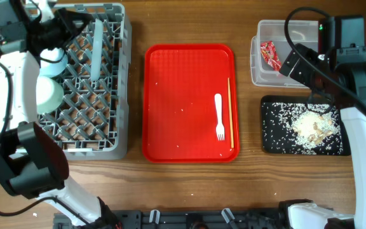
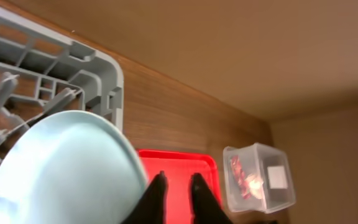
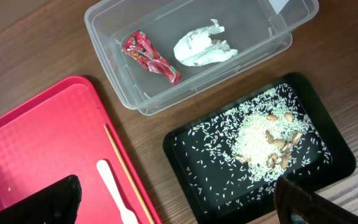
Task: Sort waste into correct bins and load items into the dishwasher rack
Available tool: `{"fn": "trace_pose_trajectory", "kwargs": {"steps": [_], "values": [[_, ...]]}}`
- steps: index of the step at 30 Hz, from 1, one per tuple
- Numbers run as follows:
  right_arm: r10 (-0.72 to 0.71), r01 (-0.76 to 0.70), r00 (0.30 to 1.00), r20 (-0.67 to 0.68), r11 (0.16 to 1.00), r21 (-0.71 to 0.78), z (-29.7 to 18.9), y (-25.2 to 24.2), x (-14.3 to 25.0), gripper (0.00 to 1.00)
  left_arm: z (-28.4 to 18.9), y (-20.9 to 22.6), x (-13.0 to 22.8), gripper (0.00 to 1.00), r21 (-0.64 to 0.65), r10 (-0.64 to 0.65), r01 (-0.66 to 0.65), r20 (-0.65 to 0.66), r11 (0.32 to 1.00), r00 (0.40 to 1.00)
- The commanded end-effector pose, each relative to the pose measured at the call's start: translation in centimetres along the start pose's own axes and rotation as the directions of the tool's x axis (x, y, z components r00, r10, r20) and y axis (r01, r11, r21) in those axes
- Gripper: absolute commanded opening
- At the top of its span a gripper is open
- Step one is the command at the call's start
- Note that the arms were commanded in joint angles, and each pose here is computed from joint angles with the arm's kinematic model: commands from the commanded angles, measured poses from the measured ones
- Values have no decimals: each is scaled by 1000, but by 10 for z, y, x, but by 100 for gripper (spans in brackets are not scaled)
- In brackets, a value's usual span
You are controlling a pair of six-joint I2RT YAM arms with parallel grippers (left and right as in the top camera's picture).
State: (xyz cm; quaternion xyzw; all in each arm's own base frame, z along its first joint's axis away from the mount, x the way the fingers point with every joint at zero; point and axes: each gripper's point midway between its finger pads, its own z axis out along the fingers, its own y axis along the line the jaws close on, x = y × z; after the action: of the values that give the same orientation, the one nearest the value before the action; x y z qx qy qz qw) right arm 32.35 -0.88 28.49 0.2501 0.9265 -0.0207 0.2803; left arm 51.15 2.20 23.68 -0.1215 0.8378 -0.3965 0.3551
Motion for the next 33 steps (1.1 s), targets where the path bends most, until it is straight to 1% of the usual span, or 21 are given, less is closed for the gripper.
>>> {"fn": "trace_pose_trajectory", "kwargs": {"steps": [1,2,3,4,6,7,8,9,11,12,13,15,16,18,20,23,26,28,30,31,33], "values": [[-7,6,1000,11,1000,18,1,-2,-4,100,-37,-20,-16,30,33,-19,17,62,999,998],[-6,6,1000,11,1000,18,1,-2,-4,100,-48,-25,-20,45,30,-10,7,84,1000,996],[-7,6,1000,11,1000,18,1,-2,-4,100,-65,-33,-26,64,25,4,-7,117,1000,993],[-7,7,1000,11,1000,18,1,-2,-4,100,-84,-40,-29,76,16,13,-15,147,1000,989],[-7,6,1000,11,1000,18,1,-2,-4,100,-121,-54,-28,83,-9,0,2,190,1000,982],[-7,6,1000,11,1000,18,1,-2,-4,100,-140,-59,-22,93,-25,-24,30,200,999,979],[-7,7,1000,10,1000,18,1,-2,-4,100,-157,-62,-13,100,-45,-57,68,209,997,976],[-6,6,1000,11,1000,18,1,-2,-4,100,-171,-61,-4,100,-73,-92,110,216,991,972],[-7,6,1000,11,1000,18,1,-2,-4,100,-202,-47,19,100,-185,-169,216,242,959,955],[-6,6,1000,11,1000,18,1,-2,-4,100,-219,-33,34,100,-266,-231,302,268,915,935],[-6,6,1000,10,1000,18,1,-2,-4,100,-240,-16,57,100,-363,-306,406,302,839,903],[-7,6,1000,11,1000,18,1,-2,-4,100,-263,0,81,100,-448,-375,500,341,741,862],[-7,6,1000,10,1000,18,1,-2,-4,100,-277,10,95,100,-490,-412,552,370,675,833],[-7,6,1000,11,1000,18,1,-2,-4,100,-295,20,112,100,-516,-469,622,408,589,783],[-7,7,1000,11,1000,18,1,-2,-4,100,-306,25,125,100,-507,-525,680,434,529,732],[-7,7,1000,10,1000,18,1,-2,-4,100,-323,31,143,100,-462,-610,786,501,411,613],[-1,0,999,42,1000,25,1,-3,-10,100,-331,33,152,100,-442,-640,822,525,358,561],[14,-15,999,48,1000,15,1,-1,-12,100,-333,33,154,100,-439,-644,828,529,349,552],[146,-140,985,95,988,-67,0,14,-27,100,-333,33,154,100,-439,-644,828,529,350,553],[189,-180,979,73,977,-113,-1,23,-26,100,-333,33,154,100,-439,-644,828,529,349,552],[220,-225,974,-50,947,-228,-4,46,-10,99,-333,33,154,100,-439,-645,828,529,349,552]]}}
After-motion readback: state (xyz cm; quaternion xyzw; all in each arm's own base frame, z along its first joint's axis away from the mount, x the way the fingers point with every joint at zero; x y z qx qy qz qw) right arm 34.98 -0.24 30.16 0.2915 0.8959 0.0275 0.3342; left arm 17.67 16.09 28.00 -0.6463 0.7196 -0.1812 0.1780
